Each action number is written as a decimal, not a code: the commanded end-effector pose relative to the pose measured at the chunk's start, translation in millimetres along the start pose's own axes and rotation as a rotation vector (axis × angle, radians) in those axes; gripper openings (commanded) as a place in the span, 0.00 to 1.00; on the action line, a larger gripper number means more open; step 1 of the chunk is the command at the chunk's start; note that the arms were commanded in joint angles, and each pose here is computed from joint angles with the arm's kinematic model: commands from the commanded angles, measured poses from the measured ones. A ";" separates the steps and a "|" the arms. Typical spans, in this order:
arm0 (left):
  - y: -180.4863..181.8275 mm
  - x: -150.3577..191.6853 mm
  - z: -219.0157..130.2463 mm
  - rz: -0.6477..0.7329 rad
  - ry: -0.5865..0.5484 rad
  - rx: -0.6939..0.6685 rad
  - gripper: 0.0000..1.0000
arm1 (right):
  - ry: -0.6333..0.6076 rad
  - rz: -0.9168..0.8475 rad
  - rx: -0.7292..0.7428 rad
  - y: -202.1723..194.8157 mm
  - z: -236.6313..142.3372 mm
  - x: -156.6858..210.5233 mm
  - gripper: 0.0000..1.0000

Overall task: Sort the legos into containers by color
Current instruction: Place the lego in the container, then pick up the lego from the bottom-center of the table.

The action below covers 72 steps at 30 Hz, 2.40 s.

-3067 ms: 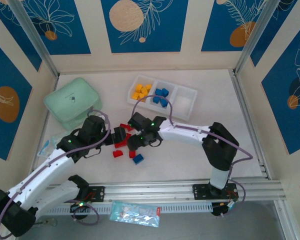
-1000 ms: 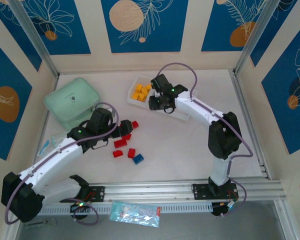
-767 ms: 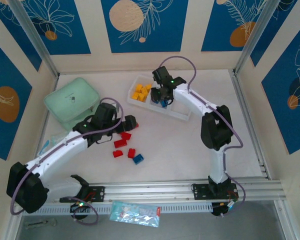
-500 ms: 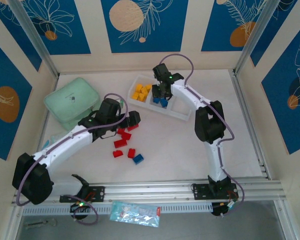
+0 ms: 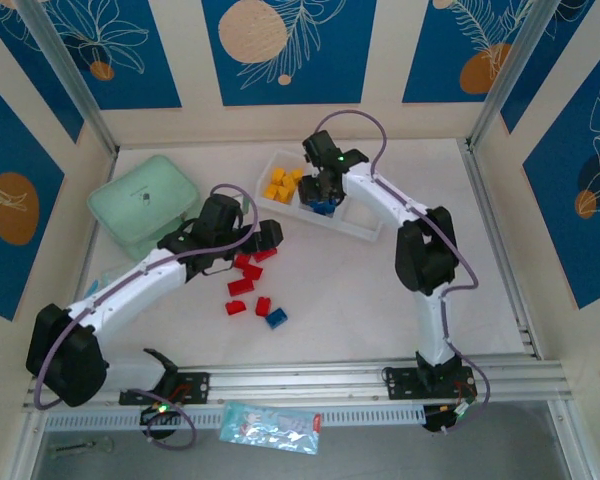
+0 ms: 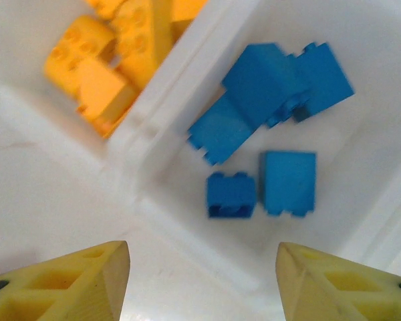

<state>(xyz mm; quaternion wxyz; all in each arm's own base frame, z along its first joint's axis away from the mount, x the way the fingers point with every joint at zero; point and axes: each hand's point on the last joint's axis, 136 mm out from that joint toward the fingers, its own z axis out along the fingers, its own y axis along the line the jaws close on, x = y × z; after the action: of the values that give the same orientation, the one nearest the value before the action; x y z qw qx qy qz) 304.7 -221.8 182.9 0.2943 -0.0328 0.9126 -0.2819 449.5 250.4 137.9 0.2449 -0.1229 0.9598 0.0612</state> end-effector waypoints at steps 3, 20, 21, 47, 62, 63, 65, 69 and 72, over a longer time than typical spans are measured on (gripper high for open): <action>5.8 6.3 -21.3 0.031 0.006 -0.001 0.99 | -0.015 -0.021 -0.113 36.9 -44.7 31.0 0.63; 69.5 63.5 -60.9 -0.041 0.039 -0.157 0.99 | 0.214 -0.165 -0.291 126.1 -56.3 197.4 0.70; 72.6 65.5 -63.2 -0.045 0.036 -0.164 0.99 | 0.228 -0.173 -0.304 131.5 -56.1 206.5 0.71; 102.4 88.6 -81.0 -0.107 0.017 -0.235 0.99 | 0.282 -0.250 -0.202 171.1 -20.3 275.4 0.82; 97.2 82.2 -83.3 -0.104 0.001 -0.222 0.99 | 0.283 -0.270 -0.166 168.4 -10.3 275.0 0.55; 95.9 81.2 -83.8 -0.104 -0.002 -0.217 0.99 | 0.280 -0.270 -0.165 167.8 -11.4 273.9 0.52; 93.5 79.4 -84.5 -0.105 -0.006 -0.209 0.99 | 0.273 -0.266 -0.174 167.9 -16.4 270.9 0.49; 90.9 75.9 -85.8 -0.099 -0.009 -0.208 0.99 | 0.251 -0.241 -0.194 164.4 -28.7 260.5 0.42; 88.2 73.4 -86.0 -0.095 -0.011 -0.202 0.99 | 0.233 -0.213 -0.201 156.5 -39.2 249.3 0.41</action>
<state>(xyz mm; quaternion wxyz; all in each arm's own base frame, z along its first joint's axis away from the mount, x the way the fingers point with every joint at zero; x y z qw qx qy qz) 200.7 -124.5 142.3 0.2696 -0.1017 0.9359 -0.2028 170.8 344.8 34.1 0.1086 -0.2672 0.9530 0.0927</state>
